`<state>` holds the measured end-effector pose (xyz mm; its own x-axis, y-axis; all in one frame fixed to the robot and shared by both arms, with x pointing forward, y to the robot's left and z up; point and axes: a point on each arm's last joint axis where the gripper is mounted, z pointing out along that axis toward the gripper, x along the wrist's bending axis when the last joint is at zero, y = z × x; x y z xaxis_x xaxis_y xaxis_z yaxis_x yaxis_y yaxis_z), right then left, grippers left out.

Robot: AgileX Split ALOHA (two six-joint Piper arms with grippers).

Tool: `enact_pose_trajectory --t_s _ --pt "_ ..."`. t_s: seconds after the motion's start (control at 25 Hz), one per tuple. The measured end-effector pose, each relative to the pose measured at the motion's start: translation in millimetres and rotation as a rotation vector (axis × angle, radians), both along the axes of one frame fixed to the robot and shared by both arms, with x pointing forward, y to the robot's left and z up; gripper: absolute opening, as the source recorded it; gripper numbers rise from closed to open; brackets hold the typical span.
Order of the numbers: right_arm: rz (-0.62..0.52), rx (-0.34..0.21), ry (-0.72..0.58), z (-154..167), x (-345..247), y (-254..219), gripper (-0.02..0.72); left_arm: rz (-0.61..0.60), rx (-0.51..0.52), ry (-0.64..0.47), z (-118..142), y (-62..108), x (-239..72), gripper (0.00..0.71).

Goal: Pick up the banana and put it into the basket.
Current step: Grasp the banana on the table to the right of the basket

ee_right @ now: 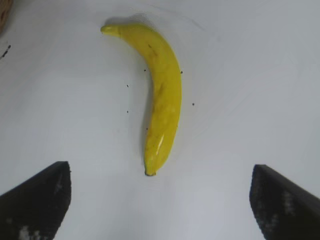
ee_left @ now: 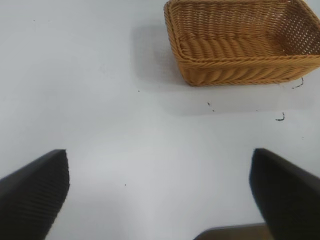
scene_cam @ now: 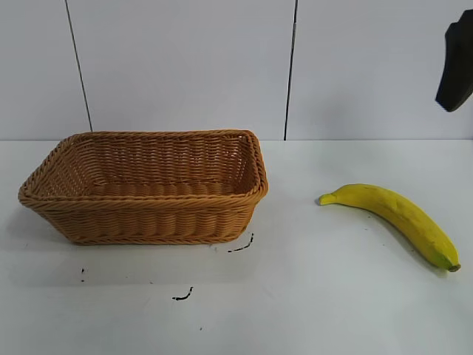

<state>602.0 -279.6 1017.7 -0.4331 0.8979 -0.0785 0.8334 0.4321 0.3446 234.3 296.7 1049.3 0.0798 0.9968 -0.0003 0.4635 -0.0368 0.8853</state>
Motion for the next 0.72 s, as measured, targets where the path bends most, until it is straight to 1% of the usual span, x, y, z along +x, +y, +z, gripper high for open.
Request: enact_pose_trajectory --t_s 0.12,0.36,0.4,0.52,0.68,0.72 --pt "0.009 0.001 0.024 -18 8 1 0.696 0.000 0.000 0.000 0 0.0 0 0.695" --pt "-0.014 0.033 0.070 -60 24 3 0.696 0.000 0.000 0.000 0 0.0 0 0.695" --pt "-0.014 0.033 0.070 -60 24 3 0.696 0.000 0.000 0.000 0 0.0 0 0.695" --pt "-0.033 0.039 0.117 -89 30 4 0.696 0.000 0.000 0.000 0 0.0 0 0.695" --pt "-0.085 0.044 0.171 -126 35 3 0.696 0.000 0.000 0.000 0 0.0 0 0.695" --pt "-0.089 0.043 0.179 -130 35 3 0.696 0.000 0.000 0.000 0 0.0 0 0.695"
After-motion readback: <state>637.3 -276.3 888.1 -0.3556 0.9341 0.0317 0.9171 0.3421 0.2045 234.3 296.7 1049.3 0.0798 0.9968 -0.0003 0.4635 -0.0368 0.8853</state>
